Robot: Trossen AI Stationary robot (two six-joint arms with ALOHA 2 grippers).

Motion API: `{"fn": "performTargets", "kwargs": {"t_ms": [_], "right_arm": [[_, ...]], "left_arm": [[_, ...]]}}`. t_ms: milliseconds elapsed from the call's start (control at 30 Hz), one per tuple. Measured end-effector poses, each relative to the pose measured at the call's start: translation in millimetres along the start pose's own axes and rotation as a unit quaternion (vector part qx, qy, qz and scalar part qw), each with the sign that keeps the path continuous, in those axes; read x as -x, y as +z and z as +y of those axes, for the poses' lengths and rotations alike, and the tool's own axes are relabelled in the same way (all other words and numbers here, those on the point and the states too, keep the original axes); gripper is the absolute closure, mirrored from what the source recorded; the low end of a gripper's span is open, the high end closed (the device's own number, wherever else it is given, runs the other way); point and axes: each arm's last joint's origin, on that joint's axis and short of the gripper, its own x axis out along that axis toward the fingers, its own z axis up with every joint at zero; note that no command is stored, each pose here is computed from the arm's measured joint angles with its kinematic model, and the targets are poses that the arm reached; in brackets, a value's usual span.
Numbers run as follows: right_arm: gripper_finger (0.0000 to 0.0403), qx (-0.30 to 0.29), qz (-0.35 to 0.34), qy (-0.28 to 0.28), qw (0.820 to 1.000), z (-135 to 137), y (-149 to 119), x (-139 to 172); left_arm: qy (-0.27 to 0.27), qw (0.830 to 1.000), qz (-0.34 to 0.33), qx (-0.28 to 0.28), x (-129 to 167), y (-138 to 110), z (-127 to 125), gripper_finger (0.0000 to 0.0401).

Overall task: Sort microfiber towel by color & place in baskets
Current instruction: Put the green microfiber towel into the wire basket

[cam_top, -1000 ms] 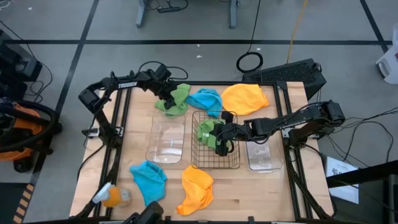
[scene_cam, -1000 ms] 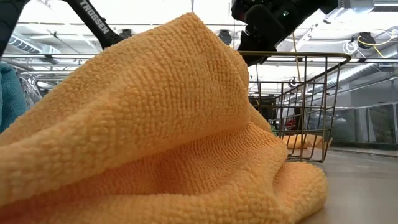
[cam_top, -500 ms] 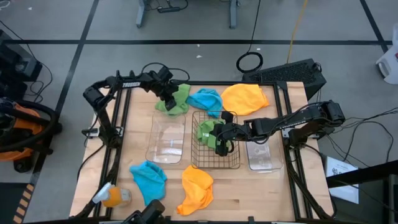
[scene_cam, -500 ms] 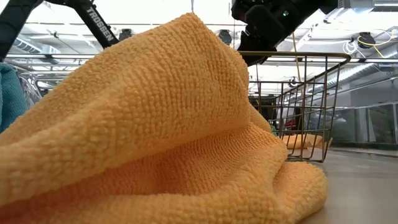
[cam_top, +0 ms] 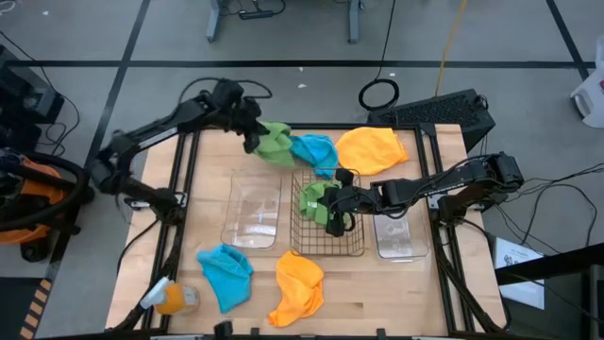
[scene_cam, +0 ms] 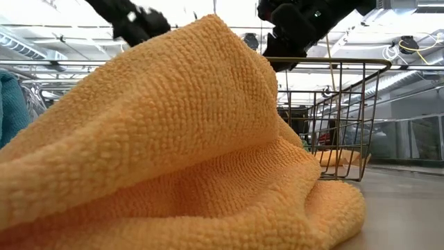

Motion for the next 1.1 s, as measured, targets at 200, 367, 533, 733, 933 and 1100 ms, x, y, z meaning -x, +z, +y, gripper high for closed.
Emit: {"fn": "performTargets", "kwargs": {"t_ms": [200, 367, 533, 733, 933, 1100], "right_arm": [[0.0397, -0.004, -0.067, 0.006, 0.998, 2.2, 13.3, 1.3], [0.0356, 0.003, -0.123, -0.027, 0.992, 6.7, 23.7, 5.8], [0.0294, 0.004, -0.116, -0.135, 0.984, -0.8, 22.8, 6.1], [0.0244, -0.014, -0.11, -0.156, 0.982, -23.1, 24.2, -0.8], [0.0226, -0.035, -0.118, -0.128, 0.984, -58.9, 27.7, -10.2], [0.0225, -0.056, -0.135, -0.077, 0.986, -77.9, 27.9, -22.6]], "left_arm": [[-0.012, 0.995, -0.084, -0.055, 49.6, 23.7, -50.5, 0.0398], [-0.002, 0.988, -0.125, -0.091, 76.7, 30.1, -84.0, 0.0398], [0.041, 0.985, -0.135, -0.097, 85.8, 33.0, -91.6, 0.0398], [0.033, 0.989, -0.115, -0.089, 73.1, 33.0, -83.8, 0.0398], [-0.017, 0.989, -0.114, -0.094, 57.3, 36.6, -84.5, 0.0398], [-0.023, 0.985, -0.136, -0.101, 53.0, 42.1, -83.4, 0.0398]]}}
